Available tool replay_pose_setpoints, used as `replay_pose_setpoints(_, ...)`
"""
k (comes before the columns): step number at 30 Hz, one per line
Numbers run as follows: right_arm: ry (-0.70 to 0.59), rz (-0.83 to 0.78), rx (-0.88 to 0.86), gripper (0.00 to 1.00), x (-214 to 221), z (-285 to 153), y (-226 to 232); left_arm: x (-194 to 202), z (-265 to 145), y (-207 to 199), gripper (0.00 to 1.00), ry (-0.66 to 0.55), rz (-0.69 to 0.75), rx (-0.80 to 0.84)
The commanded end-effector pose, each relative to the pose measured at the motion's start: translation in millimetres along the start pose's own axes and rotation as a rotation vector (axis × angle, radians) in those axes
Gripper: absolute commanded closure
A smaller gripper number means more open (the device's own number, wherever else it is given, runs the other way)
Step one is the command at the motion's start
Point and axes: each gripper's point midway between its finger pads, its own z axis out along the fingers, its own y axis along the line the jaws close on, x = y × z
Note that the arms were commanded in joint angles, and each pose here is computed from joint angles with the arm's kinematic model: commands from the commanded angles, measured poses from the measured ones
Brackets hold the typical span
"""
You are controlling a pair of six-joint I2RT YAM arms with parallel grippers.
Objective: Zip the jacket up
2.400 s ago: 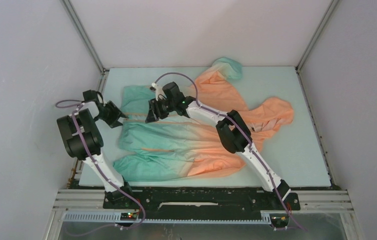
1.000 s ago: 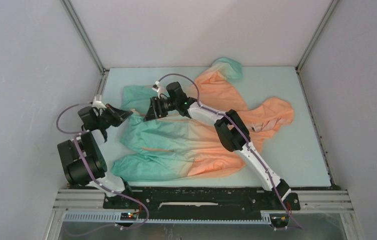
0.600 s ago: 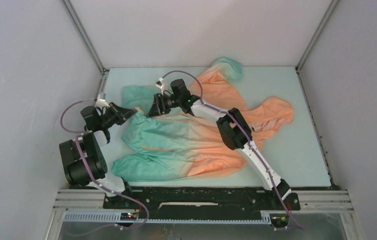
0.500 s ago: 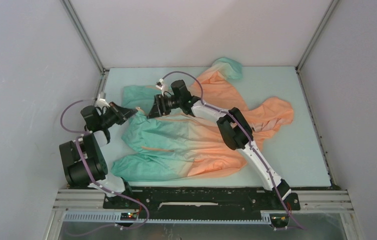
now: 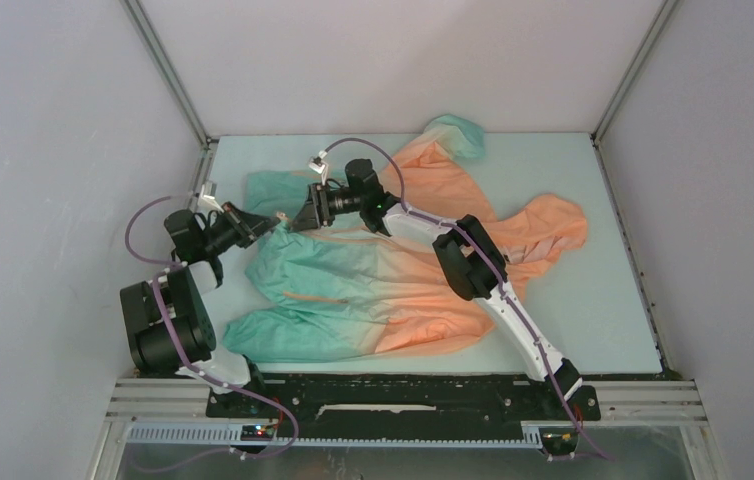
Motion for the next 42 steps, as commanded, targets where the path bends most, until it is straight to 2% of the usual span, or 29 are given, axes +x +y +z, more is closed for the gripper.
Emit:
replay_pose_setpoints(1, -0.045, -0.059, -0.093, 0.54, -22, 2, 33, 1, -1, -14, 1.0, 0.003, 0.036, 0.053)
replay_pose_setpoints(9, -0.049, -0.063, -0.113, 0.68, -25, 3, 40, 3, 0, -14, 1.0, 0.009, 0.032, 0.054)
replay_pose_setpoints(15, -0.051, -0.07, -0.106, 0.72, -25, 7, 40, 6, 1, -19, 1.0, 0.016, 0.036, 0.07)
replay_pose_setpoints(16, -0.052, -0.068, -0.097, 0.71, -25, 7, 38, 6, 1, -20, 1.0, 0.014, 0.032, 0.073)
replay_pose_setpoints(19, -0.074, -0.055, -0.037, 0.58, -29, 2, 23, 5, 0, -22, 1.0, 0.015, 0.032, 0.078)
replay_pose_setpoints(23, -0.094, -0.04, -0.025, 0.54, -35, -10, 14, 6, 0, -22, 1.0, 0.02, 0.03, 0.08)
replay_pose_setpoints(30, -0.072, -0.123, -0.07, 0.38, -32, -14, 16, 7, 1, -23, 1.0, 0.04, 0.0, 0.1)
replay_pose_setpoints(36, -0.051, -0.183, -0.146, 0.33, -27, -14, 29, 7, 0, -28, 1.0, 0.049, -0.008, 0.12)
replay_pose_setpoints(42, -0.027, -0.221, -0.218, 0.34, -16, -3, 40, 4, -2, -41, 1.0, 0.027, -0.039, 0.182)
